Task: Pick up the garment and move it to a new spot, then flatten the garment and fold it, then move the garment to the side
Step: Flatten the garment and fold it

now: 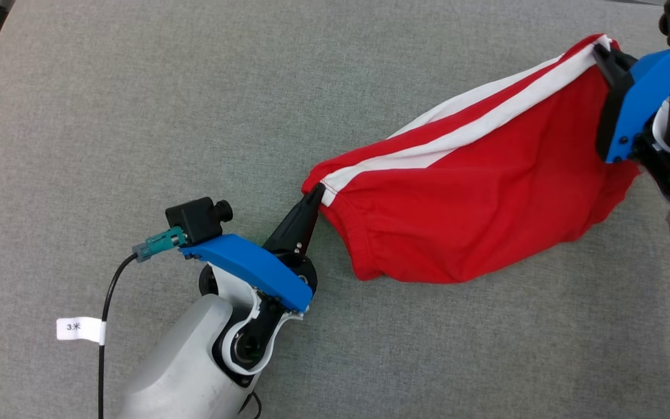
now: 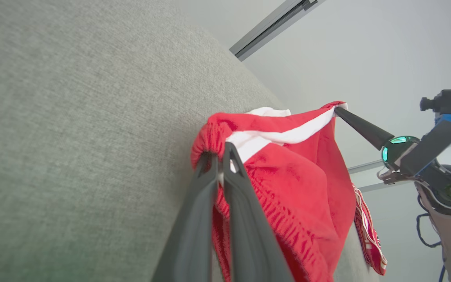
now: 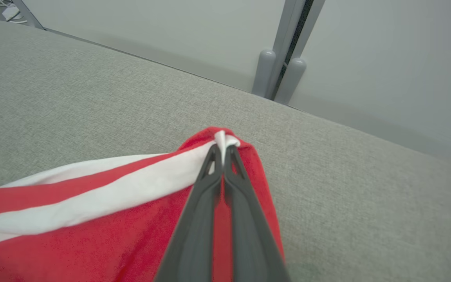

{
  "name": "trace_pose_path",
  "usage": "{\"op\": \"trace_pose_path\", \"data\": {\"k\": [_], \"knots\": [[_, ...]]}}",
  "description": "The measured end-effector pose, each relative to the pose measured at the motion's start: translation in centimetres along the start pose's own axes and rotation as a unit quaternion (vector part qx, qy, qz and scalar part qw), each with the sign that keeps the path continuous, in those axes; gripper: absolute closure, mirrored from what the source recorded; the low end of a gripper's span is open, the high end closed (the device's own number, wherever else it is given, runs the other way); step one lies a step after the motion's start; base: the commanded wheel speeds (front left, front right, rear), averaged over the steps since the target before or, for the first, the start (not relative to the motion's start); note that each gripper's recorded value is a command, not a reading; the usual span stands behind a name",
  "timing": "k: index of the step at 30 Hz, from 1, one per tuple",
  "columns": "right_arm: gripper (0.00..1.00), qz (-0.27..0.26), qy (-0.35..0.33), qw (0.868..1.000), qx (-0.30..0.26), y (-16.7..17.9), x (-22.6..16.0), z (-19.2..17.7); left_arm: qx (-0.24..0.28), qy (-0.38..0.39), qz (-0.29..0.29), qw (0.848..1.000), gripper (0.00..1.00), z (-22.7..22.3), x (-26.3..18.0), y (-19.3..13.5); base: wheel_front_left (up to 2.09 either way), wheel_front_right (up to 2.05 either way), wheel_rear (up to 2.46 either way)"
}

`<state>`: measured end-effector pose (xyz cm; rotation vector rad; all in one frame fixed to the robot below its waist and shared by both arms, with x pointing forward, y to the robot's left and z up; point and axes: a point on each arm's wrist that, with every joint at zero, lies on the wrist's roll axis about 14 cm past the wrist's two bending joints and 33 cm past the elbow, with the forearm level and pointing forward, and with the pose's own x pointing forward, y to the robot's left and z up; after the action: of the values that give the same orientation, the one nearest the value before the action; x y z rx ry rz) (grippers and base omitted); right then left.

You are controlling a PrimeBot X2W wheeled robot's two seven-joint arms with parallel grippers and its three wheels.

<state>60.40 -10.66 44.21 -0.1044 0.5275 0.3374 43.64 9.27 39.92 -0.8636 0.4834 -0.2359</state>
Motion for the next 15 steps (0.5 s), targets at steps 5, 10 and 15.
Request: {"op": "trace_pose_path", "data": {"k": [5,10,15], "knots": [[0.00,0.021,-0.012,0.999,0.024,1.2,1.2,0.0,0.006,-0.023,0.007,1.000,0.00,0.8,0.4,0.4,0.00,0.00,0.00],[0.00,0.034,-0.020,0.999,0.027,2.0,0.9,0.2,0.012,-0.020,0.002,1.000,0.00,0.6,-0.1,0.0,0.00,0.00,0.00],[0.00,0.034,-0.031,0.998,0.039,1.7,-0.6,1.0,0.061,-0.054,0.005,0.997,0.00,1.7,-2.4,0.5,0.00,0.00,0.00]]}}
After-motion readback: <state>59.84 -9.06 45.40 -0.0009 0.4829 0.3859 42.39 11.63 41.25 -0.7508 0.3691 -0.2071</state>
